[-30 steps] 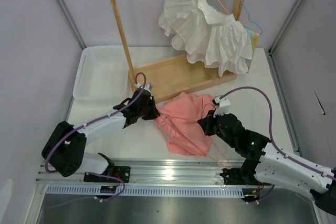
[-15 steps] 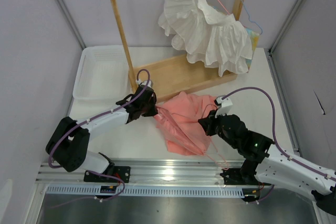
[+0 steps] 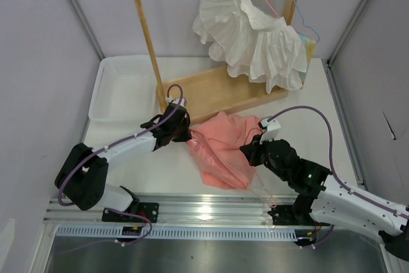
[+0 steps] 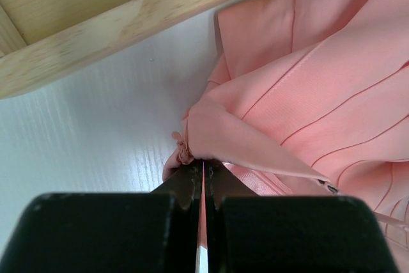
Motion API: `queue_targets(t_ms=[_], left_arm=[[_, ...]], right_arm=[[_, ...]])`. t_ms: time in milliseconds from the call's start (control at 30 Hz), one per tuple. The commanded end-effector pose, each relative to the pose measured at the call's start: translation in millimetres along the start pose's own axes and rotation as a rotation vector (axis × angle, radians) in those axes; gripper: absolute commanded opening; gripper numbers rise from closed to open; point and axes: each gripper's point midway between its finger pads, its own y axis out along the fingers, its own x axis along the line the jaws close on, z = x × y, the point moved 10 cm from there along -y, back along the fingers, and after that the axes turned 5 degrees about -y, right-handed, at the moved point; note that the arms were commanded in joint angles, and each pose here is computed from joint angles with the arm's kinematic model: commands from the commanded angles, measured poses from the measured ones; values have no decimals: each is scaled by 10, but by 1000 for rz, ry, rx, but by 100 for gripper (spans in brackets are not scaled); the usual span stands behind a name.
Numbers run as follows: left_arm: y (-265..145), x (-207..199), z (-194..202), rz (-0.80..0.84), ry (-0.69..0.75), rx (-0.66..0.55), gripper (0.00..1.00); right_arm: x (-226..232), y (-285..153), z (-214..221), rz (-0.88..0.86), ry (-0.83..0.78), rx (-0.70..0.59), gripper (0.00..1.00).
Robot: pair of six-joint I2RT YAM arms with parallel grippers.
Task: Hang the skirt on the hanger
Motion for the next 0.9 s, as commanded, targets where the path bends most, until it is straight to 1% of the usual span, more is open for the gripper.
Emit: queue_targets(t_ms=[0,167,300,400,533,667,700,867], left_arm=[[-93,-88,-192,57,23,-85,0],[-146,-112,-191,91,50,-61,0],[-189,-87,-182,78,43,-67,0],[-175,-110,-180,96,37,-59,0],[-186,-148,-196,120,39,-53,0],[-256,-160,-200,151,60,-50,0],[-276,-175,-177,191,67,-30,0],[-397,-235,-162,324,90,-29,0]], right_arm=[[34,-53,-87,-7,-33,-8,0],[12,-34,-10,38,-60,23,0],[38,-55,-30,9,-53,15,0],[50,-67,-15,-2,-64,26,0],[-24,-89,-15,87,-80,35,0],[-72,-108,-68,159,-81,8,0],[-85,-113,-82,178,-74,1,0],[-83,-50,-105,228,-80,-2,0]])
